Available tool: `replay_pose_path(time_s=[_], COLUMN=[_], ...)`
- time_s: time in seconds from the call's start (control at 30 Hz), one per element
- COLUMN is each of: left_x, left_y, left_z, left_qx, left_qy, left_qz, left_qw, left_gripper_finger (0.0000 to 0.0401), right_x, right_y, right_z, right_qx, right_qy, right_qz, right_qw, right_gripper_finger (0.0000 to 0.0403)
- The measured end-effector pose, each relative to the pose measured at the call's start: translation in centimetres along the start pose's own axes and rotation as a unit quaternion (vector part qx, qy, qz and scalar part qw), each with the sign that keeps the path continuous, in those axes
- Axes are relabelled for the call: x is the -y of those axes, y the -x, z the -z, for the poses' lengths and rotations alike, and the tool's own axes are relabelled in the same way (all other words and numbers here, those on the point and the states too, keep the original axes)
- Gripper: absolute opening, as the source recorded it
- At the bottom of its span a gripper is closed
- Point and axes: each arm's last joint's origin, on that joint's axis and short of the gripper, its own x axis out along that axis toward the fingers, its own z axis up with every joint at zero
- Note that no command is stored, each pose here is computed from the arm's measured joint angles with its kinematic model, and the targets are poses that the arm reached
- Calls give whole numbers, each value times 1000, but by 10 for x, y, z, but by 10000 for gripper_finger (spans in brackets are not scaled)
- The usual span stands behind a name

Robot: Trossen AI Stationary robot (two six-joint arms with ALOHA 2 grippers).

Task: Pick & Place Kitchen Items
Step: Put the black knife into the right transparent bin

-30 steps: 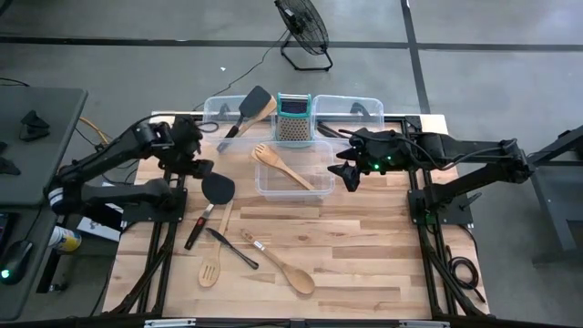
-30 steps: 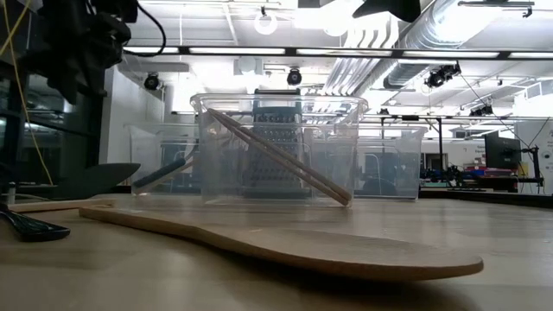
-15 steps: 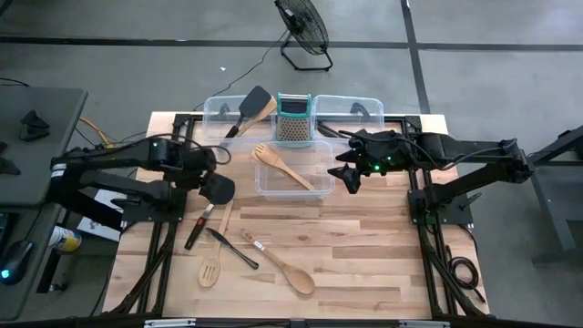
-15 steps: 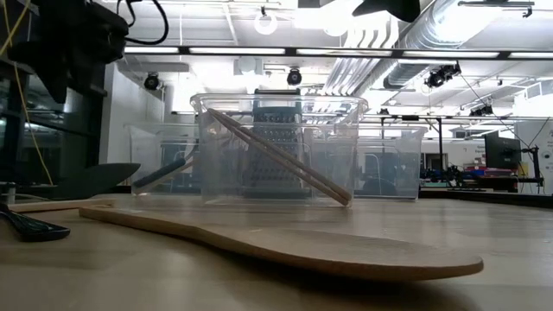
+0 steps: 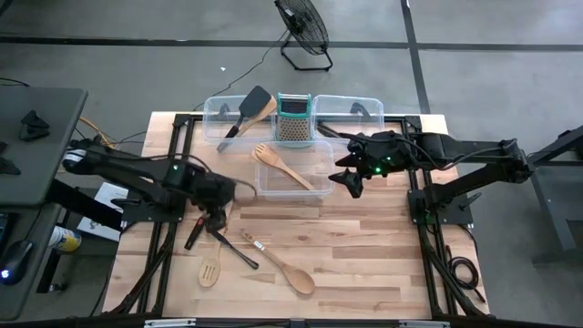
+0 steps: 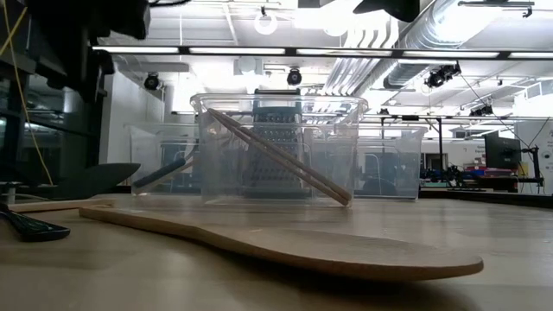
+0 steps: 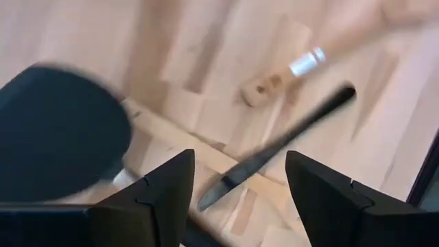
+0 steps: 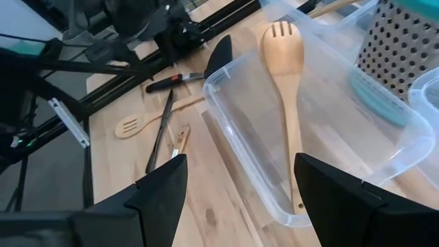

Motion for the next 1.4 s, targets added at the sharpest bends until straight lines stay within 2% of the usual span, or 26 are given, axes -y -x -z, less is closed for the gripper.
replay_pose_path(time_s=[0.1,0.2,0.4,0.77,1.1,1.4], left_x=[11,22,36,45,58,77], left_y=[-9,-17,-29,-56,-90,-108], left_z=[3,6,10,7,-2,19], left_qx=[-20,-34,-51,-85,-95,-129], left_qy=[-88,-153,-224,-287,-295,-355], left_qz=[2,5,10,-1,20,0], left_qw=[996,988,973,954,950,926], left_gripper_finger=[227,227,232,308,299,296], right_x=[0,-1,0,1,1,1], right_y=[0,0,0,0,0,0], right_z=[0,0,1,5,5,5], right_qx=[-3,-8,-14,-35,-37,-41], right_qy=[8,12,14,15,11,11], right_qz=[-4,-13,-11,-11,-15,-21], right_qw=[1000,1000,1000,999,999,999], right_gripper_finger=[260,260,260,260,260,260])
